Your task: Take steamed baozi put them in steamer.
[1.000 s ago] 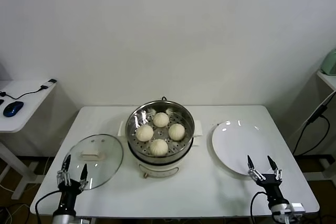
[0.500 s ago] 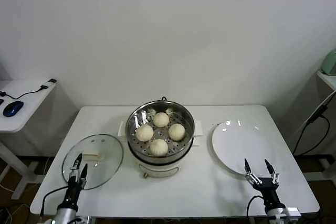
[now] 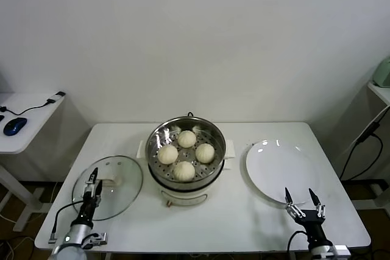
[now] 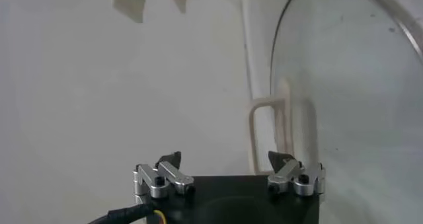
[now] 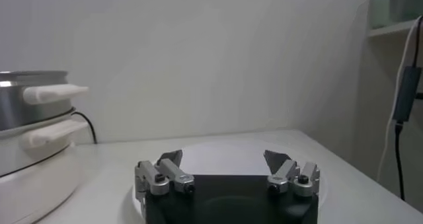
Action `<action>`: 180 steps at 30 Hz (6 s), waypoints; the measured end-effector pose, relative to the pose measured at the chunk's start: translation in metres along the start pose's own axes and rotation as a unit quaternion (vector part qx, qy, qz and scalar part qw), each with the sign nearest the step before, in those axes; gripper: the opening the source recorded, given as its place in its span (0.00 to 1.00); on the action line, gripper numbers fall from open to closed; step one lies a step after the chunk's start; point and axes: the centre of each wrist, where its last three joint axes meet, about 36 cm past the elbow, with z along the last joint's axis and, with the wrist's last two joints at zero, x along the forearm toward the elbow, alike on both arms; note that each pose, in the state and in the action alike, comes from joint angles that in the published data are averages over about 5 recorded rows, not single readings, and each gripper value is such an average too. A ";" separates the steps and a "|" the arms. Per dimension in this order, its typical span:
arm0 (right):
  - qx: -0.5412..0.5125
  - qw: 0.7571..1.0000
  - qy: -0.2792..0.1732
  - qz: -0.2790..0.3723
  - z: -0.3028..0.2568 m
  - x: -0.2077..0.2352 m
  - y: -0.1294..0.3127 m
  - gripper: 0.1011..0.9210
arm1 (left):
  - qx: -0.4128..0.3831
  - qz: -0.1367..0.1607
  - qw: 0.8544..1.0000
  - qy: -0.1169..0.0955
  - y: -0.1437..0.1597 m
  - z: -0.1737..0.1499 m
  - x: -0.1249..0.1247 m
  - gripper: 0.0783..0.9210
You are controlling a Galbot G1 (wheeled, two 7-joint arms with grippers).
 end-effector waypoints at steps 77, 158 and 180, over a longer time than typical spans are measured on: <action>0.045 0.999 0.013 0.017 -0.015 -0.003 0.019 0.88 | 0.110 -0.034 0.992 0.054 0.257 -0.145 -0.013 0.06; 0.042 0.999 -0.003 0.028 0.009 0.010 0.005 0.88 | 0.076 0.002 0.996 0.040 0.227 -0.322 -0.031 0.26; 0.045 0.999 0.001 0.017 0.001 0.009 0.012 0.88 | 0.224 -0.011 0.973 -0.054 0.257 -0.258 0.010 0.88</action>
